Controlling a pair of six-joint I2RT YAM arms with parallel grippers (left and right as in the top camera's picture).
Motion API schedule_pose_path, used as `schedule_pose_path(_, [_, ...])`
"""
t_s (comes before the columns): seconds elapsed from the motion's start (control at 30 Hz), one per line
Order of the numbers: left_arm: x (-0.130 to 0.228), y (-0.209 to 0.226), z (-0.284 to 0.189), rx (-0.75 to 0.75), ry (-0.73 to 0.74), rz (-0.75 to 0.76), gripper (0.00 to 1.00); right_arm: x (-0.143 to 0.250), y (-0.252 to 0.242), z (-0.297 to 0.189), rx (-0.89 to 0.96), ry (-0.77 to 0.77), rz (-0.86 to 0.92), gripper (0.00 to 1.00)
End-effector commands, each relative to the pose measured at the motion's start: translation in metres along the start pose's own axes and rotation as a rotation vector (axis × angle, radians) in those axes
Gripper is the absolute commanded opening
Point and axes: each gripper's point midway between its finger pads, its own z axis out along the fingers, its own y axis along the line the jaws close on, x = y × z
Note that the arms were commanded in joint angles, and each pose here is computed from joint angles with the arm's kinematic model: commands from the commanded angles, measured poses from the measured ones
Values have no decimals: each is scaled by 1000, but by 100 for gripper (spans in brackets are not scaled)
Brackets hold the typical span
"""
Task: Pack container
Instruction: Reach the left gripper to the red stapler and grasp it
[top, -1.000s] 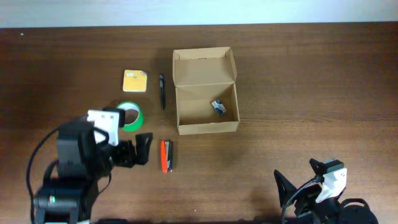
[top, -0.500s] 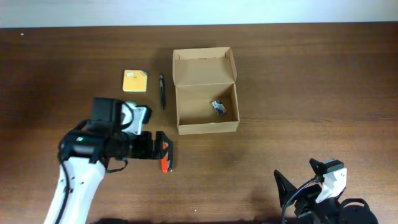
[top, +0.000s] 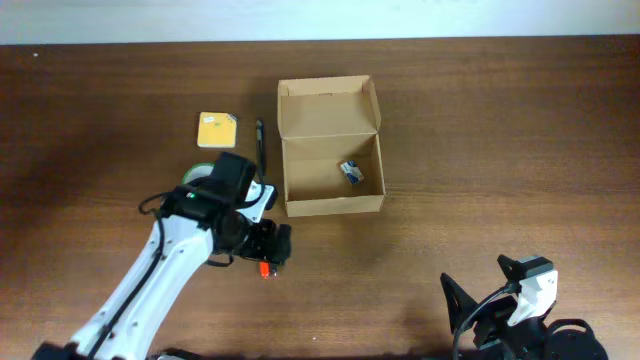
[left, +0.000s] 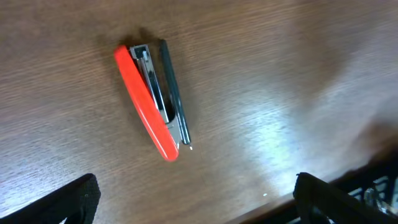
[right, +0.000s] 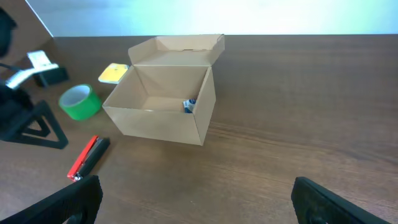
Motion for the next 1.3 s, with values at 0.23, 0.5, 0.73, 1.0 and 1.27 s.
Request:
schedule_pose_path(0.23, [-7, 13, 29, -53, 78, -93, 100, -2, -2, -1, 11, -14, 4, 99])
schedule_pose_path(0.5, [-10, 21, 42, -93, 98, -175, 100, -2, -2, -1, 11, -14, 4, 99])
schedule_pose_path(0.73, [-11, 23, 56, -132, 116, -178, 100, -2, -2, -1, 11, -14, 4, 99])
schedule_pose_path(1.0, [-6, 25, 70, -249, 135, -163, 94, -2, -2, -1, 11, -14, 4, 99])
schedule_pose_path(1.27, [-6, 36, 73, -337, 116, -246, 80, -2, -2, -1, 11, -14, 4, 99])
